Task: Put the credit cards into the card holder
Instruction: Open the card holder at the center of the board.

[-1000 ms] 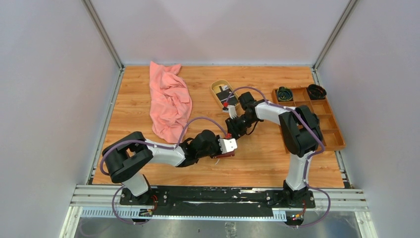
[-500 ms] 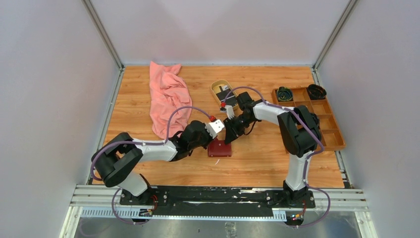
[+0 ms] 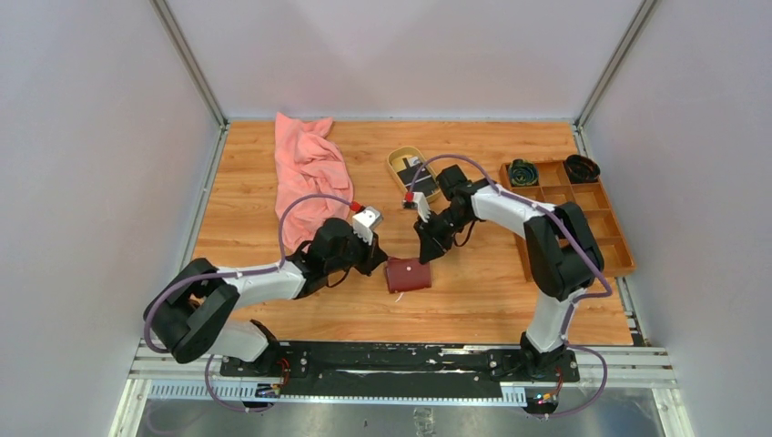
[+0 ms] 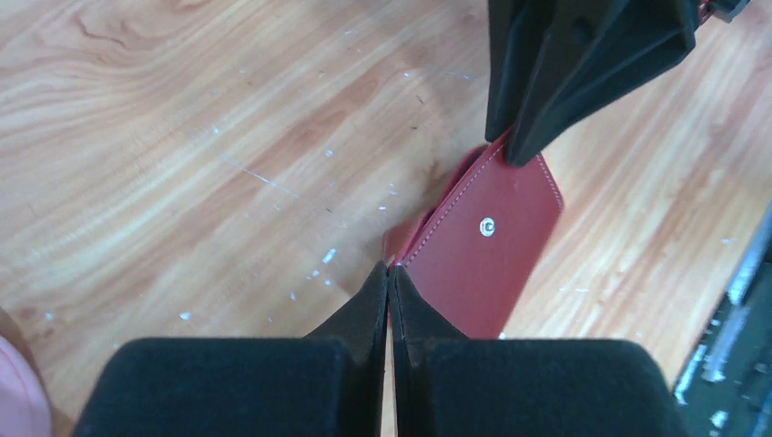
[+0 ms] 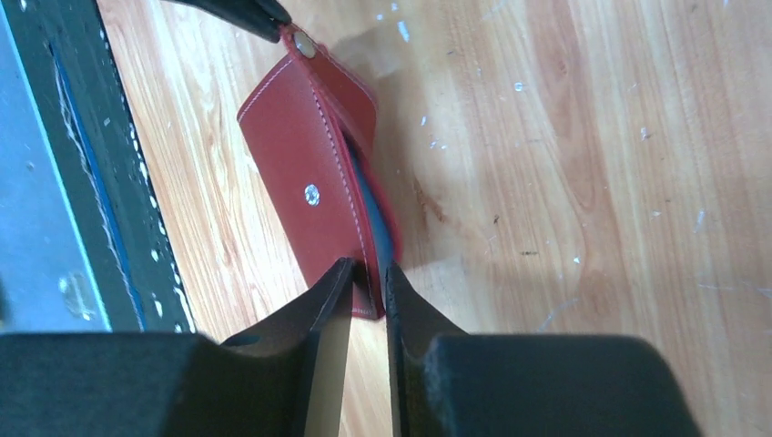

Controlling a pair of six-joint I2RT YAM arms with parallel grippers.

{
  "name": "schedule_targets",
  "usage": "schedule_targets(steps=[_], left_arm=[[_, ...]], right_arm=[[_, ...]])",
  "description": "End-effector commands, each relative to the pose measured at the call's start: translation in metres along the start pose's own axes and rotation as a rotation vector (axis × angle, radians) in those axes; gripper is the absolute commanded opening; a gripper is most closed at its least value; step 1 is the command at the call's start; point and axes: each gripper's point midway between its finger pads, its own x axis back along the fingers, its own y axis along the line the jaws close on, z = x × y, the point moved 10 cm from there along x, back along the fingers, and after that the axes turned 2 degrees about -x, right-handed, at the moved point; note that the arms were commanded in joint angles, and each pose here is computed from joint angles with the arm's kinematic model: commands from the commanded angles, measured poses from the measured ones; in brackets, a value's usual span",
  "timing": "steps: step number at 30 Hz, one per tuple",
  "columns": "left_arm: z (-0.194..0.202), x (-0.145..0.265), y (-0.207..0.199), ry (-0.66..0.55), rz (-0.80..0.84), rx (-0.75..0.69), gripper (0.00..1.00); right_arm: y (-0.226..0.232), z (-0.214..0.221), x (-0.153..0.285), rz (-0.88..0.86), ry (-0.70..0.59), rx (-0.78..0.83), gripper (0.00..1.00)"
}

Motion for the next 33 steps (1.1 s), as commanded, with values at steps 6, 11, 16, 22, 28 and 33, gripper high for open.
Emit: schedule_targets(steps=[6, 11, 16, 22, 28, 33], left_arm=[[-0.003, 0.021, -0.002, -0.067, 0.018, 0.309, 0.0], [-0.012, 0.032, 0.0, -0.132, 0.032, 0.39, 0.0], [-0.015, 0.043, -0.001, -0.182, 0.026, 0.421, 0.0], [-0.005, 0.052, -0.002, -0.2, 0.037, 0.412, 0.0], [-0.004, 0.053, -0.008, -0.182, 0.12, 0.381, 0.22], [-0.003, 0.053, -0.013, -0.171, 0.154, 0.379, 0.43]], right_arm=[[0.033, 0.007, 0.036, 0.012, -0.04, 0.594, 0.0], [0.046, 0.01, 0.05, 0.037, -0.067, 1.014, 0.0], [0.042, 0.025, 0.049, 0.038, 0.048, 1.287, 0.0], [0.049, 0.055, 0.049, 0.046, 0.118, 1.41, 0.0], [0.061, 0.1, 0.032, -0.072, 0.159, 1.491, 0.15], [0.07, 0.129, 0.021, -0.148, 0.197, 1.487, 0.31]])
